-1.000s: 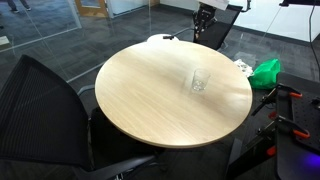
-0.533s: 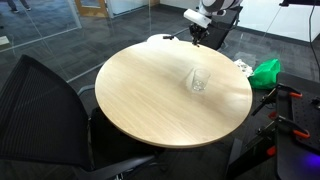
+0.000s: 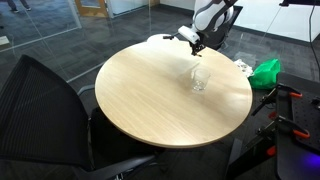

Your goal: Remove the orange pen from the glass

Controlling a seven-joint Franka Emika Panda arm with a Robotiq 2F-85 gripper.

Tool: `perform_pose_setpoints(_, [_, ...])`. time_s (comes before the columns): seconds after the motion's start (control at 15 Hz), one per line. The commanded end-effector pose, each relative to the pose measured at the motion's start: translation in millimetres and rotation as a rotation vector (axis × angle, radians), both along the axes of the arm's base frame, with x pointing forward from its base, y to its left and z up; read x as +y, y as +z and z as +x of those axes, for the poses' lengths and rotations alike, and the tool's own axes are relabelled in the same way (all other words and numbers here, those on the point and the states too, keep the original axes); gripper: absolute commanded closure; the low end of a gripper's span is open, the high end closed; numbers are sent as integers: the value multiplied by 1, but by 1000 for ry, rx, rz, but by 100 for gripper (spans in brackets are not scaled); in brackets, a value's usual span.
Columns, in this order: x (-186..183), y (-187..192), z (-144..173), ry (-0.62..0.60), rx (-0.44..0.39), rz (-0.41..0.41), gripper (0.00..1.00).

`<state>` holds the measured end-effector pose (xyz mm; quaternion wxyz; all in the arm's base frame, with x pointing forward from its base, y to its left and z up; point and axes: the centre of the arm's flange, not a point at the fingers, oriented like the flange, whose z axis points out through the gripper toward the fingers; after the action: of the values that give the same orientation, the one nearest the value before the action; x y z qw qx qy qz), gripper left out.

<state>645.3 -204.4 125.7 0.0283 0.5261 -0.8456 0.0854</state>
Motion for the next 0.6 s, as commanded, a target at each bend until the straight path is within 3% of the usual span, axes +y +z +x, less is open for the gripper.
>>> perform_pose_setpoints(0.0, [2, -6, 17, -46, 27, -13, 97])
perform_pose_setpoints(0.13, [2, -9, 19, -52, 38, -10, 97])
perform_pose_setpoints(0.2, [3, -11, 20, -57, 43, -9, 61])
perform_pose_setpoints(0.27, [4, -10, 20, -58, 47, -7, 60])
perform_pose_setpoints(0.53, [7, 6, 14, -50, 49, 2, 32])
